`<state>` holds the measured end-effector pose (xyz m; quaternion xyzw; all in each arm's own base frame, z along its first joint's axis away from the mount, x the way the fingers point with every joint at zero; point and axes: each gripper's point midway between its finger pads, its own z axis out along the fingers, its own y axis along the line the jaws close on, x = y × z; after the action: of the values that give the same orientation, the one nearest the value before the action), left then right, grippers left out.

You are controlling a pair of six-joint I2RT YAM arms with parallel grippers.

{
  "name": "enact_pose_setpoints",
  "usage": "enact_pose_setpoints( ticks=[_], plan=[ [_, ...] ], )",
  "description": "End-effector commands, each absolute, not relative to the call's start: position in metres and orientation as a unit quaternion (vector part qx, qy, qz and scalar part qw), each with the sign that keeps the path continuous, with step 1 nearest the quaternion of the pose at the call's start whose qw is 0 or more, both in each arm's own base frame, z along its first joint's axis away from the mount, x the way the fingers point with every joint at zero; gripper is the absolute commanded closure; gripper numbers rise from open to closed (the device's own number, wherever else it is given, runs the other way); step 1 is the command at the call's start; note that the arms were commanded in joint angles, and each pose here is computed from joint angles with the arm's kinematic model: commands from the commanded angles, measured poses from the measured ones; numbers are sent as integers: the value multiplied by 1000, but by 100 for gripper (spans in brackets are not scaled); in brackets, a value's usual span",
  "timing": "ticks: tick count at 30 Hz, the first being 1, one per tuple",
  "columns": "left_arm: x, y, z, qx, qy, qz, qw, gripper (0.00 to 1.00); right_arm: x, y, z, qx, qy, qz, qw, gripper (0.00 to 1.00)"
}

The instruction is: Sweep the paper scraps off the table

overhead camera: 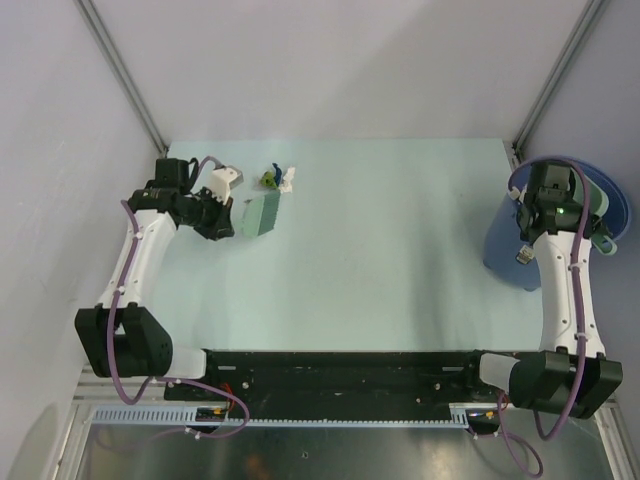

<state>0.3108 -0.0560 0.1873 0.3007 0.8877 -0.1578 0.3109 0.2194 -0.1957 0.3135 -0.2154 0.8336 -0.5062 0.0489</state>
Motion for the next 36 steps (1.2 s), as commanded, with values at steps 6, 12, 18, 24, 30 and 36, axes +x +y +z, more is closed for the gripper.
enact_pose_setpoints(
  ticks=[6,12,18,24,30,36],
  plan=[
    [311,-59,205,339,862,-150,347,100,241,-180,272,-295,846,-444,3,100],
    [313,-57,209,335,863,-142,351,100,259,-164,255,-334,856,-395,31,100],
    [315,-58,214,326,864,-144,356,100,289,-146,267,-303,877,-339,154,100],
    [316,-57,218,324,863,-141,360,100,320,-134,272,-288,885,-292,222,100],
    [314,-53,219,326,864,-127,362,100,338,-122,267,-306,885,-272,223,100],
    [314,-53,218,322,866,-128,360,100,358,-96,264,-342,874,-255,232,100]
  ],
)
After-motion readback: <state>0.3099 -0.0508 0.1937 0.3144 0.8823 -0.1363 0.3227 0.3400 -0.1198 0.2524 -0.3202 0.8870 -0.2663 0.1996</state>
